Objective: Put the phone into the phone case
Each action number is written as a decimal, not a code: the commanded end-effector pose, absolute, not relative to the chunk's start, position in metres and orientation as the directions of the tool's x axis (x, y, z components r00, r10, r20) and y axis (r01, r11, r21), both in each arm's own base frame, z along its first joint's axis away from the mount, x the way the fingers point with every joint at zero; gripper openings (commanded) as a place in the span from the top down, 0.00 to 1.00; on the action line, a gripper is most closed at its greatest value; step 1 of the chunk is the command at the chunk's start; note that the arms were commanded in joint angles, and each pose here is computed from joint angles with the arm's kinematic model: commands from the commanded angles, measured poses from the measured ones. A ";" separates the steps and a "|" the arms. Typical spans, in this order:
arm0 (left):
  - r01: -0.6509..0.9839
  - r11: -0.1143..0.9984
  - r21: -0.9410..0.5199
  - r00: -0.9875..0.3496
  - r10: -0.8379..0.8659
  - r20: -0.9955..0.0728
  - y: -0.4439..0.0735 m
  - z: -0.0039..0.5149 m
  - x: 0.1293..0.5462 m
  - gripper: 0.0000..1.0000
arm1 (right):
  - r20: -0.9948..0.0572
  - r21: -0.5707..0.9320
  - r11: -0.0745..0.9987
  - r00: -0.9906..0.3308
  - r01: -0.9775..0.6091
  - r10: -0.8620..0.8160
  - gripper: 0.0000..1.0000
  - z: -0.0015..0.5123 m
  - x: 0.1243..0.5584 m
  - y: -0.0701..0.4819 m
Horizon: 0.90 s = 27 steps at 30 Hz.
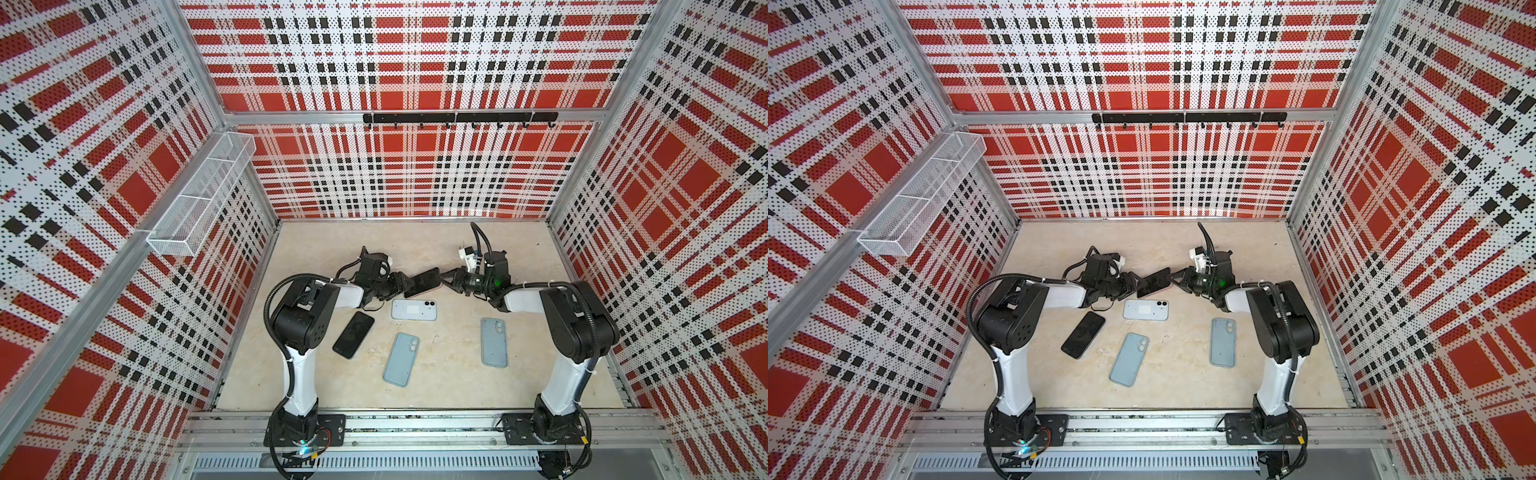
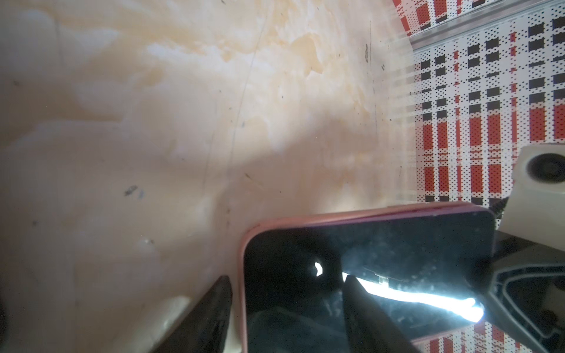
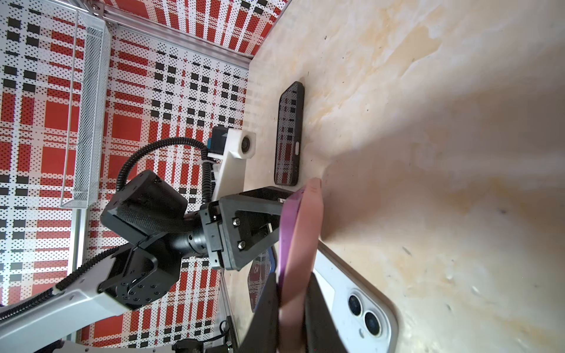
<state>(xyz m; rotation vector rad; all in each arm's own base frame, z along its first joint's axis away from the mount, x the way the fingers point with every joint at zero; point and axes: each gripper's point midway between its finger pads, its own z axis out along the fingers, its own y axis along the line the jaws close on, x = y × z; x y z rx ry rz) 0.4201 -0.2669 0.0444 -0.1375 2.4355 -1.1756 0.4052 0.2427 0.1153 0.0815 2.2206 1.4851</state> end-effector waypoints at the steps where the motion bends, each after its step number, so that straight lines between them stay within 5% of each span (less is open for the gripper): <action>1: 0.118 0.619 -0.776 -0.880 -0.298 -0.371 -0.258 0.073 0.423 0.34 | -0.476 0.856 0.368 -0.829 -0.362 0.294 1.00 0.170 0.408 0.244; 14: 0.215 0.588 -0.780 -0.797 -0.356 -0.488 -0.232 0.146 0.427 0.20 | -0.547 0.815 0.395 -0.789 -0.425 0.280 1.00 0.204 0.405 0.232; 21: 0.302 0.548 -0.780 -0.770 -0.342 -0.539 -0.220 0.189 0.418 0.10 | -0.579 0.813 0.294 -0.753 -0.503 0.312 1.00 0.261 0.397 0.221; 27: 0.426 0.471 -0.772 -0.760 -0.276 -0.588 -0.241 0.225 0.401 0.11 | -0.602 0.798 0.181 -0.741 -0.575 0.298 1.00 0.299 0.381 0.223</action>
